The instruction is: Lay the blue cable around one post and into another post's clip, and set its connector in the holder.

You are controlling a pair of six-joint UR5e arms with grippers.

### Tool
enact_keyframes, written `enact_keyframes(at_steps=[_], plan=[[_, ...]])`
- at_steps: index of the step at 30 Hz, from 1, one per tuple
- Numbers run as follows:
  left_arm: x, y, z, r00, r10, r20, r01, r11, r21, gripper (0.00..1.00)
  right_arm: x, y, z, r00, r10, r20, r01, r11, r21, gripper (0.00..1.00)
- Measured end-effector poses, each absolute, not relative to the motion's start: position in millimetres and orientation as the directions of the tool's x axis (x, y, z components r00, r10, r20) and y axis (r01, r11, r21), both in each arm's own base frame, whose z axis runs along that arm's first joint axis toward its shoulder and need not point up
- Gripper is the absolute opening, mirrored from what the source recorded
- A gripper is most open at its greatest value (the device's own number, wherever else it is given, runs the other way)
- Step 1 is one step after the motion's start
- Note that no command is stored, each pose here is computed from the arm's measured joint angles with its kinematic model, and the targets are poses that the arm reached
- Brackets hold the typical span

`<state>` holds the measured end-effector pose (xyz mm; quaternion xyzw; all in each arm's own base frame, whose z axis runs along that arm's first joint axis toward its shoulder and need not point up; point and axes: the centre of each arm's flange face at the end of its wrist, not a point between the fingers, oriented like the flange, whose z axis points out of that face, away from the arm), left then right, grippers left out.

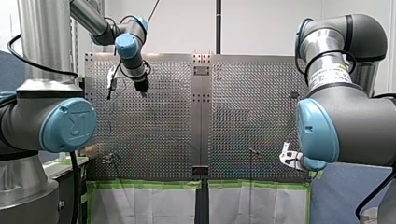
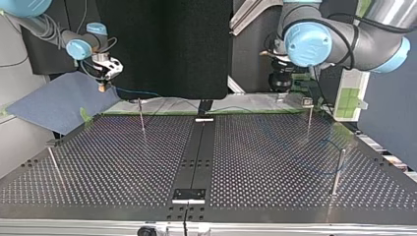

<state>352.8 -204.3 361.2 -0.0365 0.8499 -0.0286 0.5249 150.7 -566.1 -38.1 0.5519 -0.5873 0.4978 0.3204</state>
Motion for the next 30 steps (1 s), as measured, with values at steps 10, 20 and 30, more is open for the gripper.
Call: enact_keyframes(at_steps=[10,20,30], plan=[[357.2,-244.8,328.8,-0.471,-0.103,-0.876,0.067,0.986,-0.152,1.0,169.4,-557.8,-39.4,-0.156,-0.346,0.925,-0.958,-0.174,-0.226,0.0],[350.3,-287.3,287.5,-0.521,-0.134,-0.843,0.153,0.957,-0.246,1.0,174.3,-551.4,-41.6,-0.149,-0.344,0.927,-0.954,-0.197,-0.227,0.0],[343.8,-325.8,255.0,-0.543,-0.155,-0.825,0.199,0.931,-0.306,1.0,175.6,-551.9,-41.0,-0.147,-0.336,0.93,-0.951,-0.21,-0.226,0.0]])
